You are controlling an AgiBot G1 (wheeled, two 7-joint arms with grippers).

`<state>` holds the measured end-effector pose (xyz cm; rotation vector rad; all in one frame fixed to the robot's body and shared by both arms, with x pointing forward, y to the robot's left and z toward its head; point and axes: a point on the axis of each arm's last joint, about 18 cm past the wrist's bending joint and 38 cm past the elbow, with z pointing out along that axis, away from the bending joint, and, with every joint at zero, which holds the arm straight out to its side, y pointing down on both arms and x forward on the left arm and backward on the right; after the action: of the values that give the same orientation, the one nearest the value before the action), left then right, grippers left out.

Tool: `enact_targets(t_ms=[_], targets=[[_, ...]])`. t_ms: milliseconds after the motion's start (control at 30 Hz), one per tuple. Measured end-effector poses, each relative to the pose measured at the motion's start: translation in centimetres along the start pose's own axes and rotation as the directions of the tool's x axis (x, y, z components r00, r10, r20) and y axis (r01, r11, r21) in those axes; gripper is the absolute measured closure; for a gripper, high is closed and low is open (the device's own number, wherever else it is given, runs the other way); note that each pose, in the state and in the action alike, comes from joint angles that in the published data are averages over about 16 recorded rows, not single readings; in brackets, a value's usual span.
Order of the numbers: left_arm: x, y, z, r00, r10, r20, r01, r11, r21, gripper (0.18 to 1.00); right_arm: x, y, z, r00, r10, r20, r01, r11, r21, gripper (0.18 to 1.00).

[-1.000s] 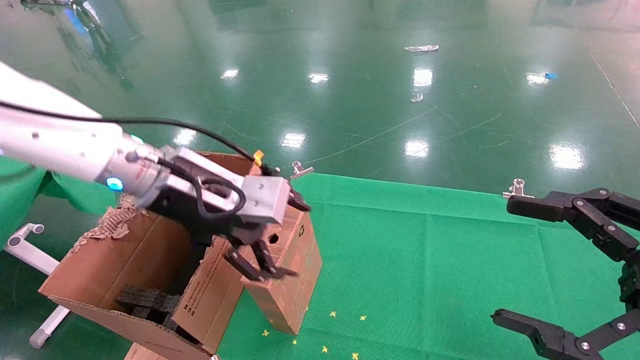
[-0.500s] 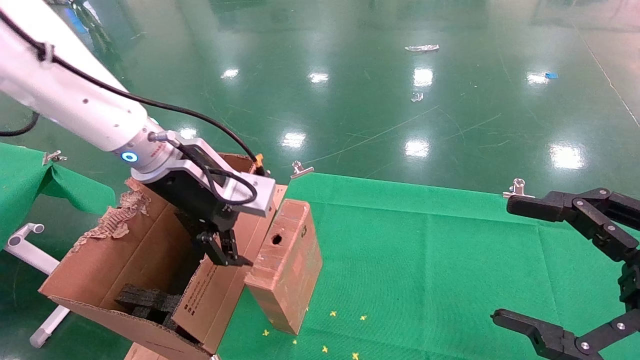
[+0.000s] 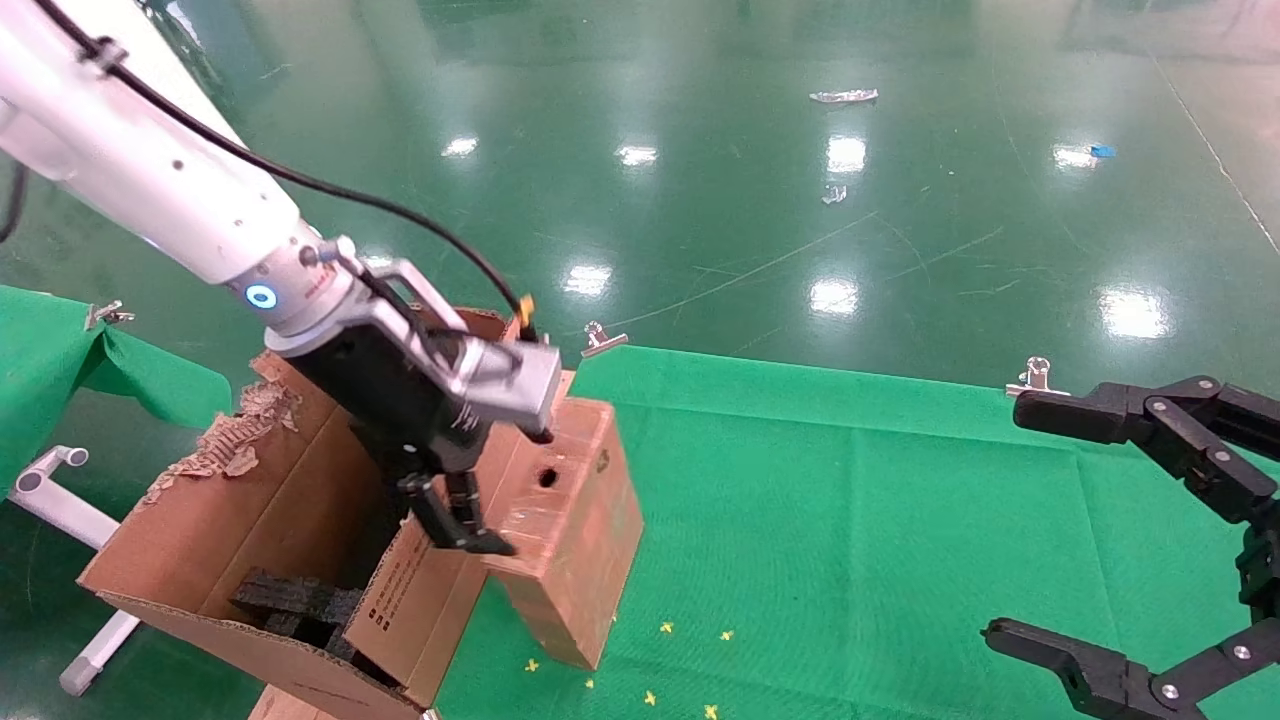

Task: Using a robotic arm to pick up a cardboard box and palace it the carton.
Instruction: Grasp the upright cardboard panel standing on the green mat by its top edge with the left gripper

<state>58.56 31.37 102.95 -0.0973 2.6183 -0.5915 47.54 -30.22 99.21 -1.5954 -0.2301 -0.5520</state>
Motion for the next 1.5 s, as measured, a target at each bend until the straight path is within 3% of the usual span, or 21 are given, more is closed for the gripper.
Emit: enact_targets(t_ms=[100, 167, 400, 600, 767, 1000, 1500], targets=[[-0.4, 0.1, -0.4, 0.99, -0.142, 0.001, 0.142, 0.989, 0.035, 0.184, 0.0, 0.0, 0.0, 1.0, 0.0, 0.0, 0.0, 1.0, 0.0, 0.179], [-0.7, 0.2, -0.7, 0.969, -0.246, -0.001, 0.246, 0.968, 0.054, 0.184, 0.0, 0.0, 0.0, 1.0, 0.0, 0.0, 0.0, 1.0, 0.0, 0.179], [-1.6, 0.6, -1.0, 0.832, -0.554, -0.003, 0.553, 0.831, 0.06, 0.184, 0.0, 0.0, 0.0, 1.0, 0.0, 0.0, 0.0, 1.0, 0.0, 0.179], [-2.0, 1.2, 0.1, 0.712, -0.702, 0.01, 0.701, 0.712, 0.027, 0.184, 0.0, 0.0, 0.0, 1.0, 0.0, 0.0, 0.0, 1.0, 0.0, 0.179], [-2.1, 1.4, 1.6, 0.646, -0.763, 0.001, 0.763, 0.646, 0.02, 0.184, 0.0, 0.0, 0.0, 1.0, 0.0, 0.0, 0.0, 1.0, 0.0, 0.179], [-2.2, 1.4, 3.4, 0.612, -0.791, -0.002, 0.791, 0.612, 0.004, 0.184, 0.0, 0.0, 0.0, 1.0, 0.0, 0.0, 0.0, 1.0, 0.0, 0.179], [-1.0, 0.9, 4.3, 0.62, -0.784, -0.002, 0.783, 0.619, -0.057, 0.214, 0.0, 0.0, 0.0, 1.0, 0.0, 0.0, 0.0, 1.0, 0.0, 0.194]])
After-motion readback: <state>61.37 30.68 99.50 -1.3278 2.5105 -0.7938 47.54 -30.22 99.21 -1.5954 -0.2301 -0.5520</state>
